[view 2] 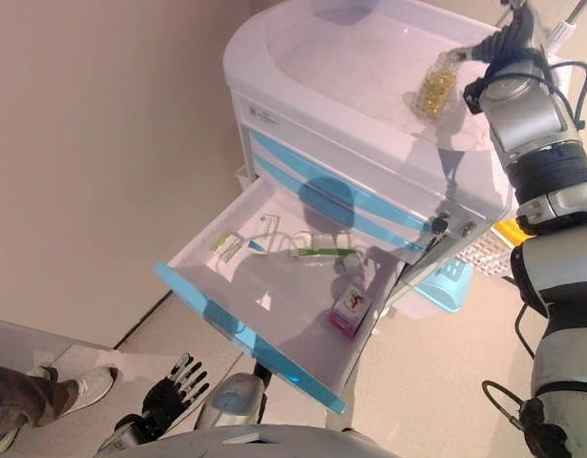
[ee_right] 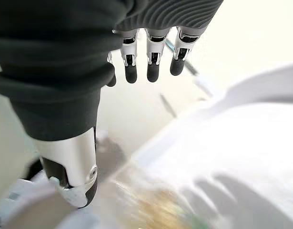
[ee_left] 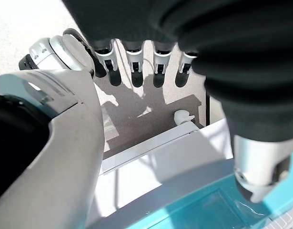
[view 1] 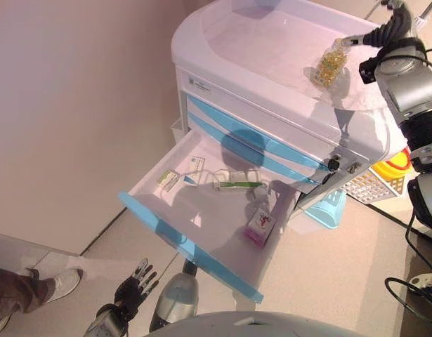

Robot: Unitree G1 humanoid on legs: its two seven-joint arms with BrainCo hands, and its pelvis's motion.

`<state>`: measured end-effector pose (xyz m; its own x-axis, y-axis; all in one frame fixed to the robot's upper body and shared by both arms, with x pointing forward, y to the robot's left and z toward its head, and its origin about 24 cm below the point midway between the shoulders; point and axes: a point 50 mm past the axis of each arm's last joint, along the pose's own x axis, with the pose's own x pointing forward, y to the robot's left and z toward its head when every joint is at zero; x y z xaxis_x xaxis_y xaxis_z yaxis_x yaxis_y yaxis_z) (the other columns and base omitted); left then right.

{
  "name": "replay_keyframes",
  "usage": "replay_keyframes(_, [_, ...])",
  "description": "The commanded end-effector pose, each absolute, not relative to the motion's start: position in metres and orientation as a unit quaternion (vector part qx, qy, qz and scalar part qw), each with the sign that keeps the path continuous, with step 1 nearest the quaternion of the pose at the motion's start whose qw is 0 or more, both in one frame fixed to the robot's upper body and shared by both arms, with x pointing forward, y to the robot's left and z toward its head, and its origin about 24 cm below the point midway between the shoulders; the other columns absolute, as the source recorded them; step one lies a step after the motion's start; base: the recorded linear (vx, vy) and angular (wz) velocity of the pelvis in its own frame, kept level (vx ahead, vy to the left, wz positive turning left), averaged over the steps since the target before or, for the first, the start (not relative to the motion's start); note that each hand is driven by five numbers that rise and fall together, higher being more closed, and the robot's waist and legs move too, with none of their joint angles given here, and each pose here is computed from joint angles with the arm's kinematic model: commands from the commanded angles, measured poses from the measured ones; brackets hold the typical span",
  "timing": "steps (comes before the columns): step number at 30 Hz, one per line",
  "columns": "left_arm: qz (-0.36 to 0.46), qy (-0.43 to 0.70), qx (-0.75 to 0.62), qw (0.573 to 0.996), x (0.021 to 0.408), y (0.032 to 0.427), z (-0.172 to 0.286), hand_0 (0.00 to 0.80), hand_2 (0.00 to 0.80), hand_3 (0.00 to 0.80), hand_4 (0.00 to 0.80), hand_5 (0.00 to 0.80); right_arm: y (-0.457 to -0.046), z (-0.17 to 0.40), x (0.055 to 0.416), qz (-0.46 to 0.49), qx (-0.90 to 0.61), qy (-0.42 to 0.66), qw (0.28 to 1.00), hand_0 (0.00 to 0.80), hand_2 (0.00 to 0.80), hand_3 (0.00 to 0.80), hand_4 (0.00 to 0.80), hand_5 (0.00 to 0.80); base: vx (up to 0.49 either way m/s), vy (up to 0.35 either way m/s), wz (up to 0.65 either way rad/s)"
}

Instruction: Open the drawer and pick up the medicine

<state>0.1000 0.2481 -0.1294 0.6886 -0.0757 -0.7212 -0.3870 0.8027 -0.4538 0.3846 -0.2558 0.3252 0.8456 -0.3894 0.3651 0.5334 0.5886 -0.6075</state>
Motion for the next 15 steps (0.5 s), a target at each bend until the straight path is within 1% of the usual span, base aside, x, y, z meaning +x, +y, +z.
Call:
replay_keyframes(1, [0.083,0.387,-0.289,0.872,0.088,0.257,-0.126,0.0,0.0,0.0,0.0,0.0,-0.243,0.38,0.362,-0.275,-0.388,-0.222,0.851,0.0,0.0,0.0,0.0,0.0,0.0,0.0,0.0])
replay_keyframes(6, [0.084,0.384,-0.293,0.871,0.085,0.253,-0.128,0.0,0.0,0.0,0.0,0.0,-0.224,0.385,0.351,-0.247,-0.387,-0.282,0.842,0.0,0.0,0.0,0.0,0.0,0.0,0.0,0.0])
replay_keyframes(10, [0.083,0.382,-0.295,0.872,0.083,0.251,-0.128,0.0,0.0,0.0,0.0,0.0,-0.204,0.382,0.339,-0.206,-0.389,-0.335,0.833,0.0,0.0,0.0,0.0,0.0,-0.004,-0.001,-0.01])
replay_keyframes(14, [0.086,0.377,-0.299,0.872,0.081,0.25,-0.128,0.0,0.0,0.0,0.0,0.0,-0.173,0.356,0.33,-0.081,-0.394,-0.364,0.84,0.0,0.0,0.0,0.0,0.0,-0.006,-0.004,-0.03])
replay_keyframes(15, [0.085,0.376,-0.299,0.873,0.082,0.249,-0.128,0.0,0.0,0.0,0.0,0.0,-0.16,0.345,0.327,-0.021,-0.394,-0.359,0.846,0.0,0.0,0.0,0.0,0.0,-0.004,-0.008,-0.1])
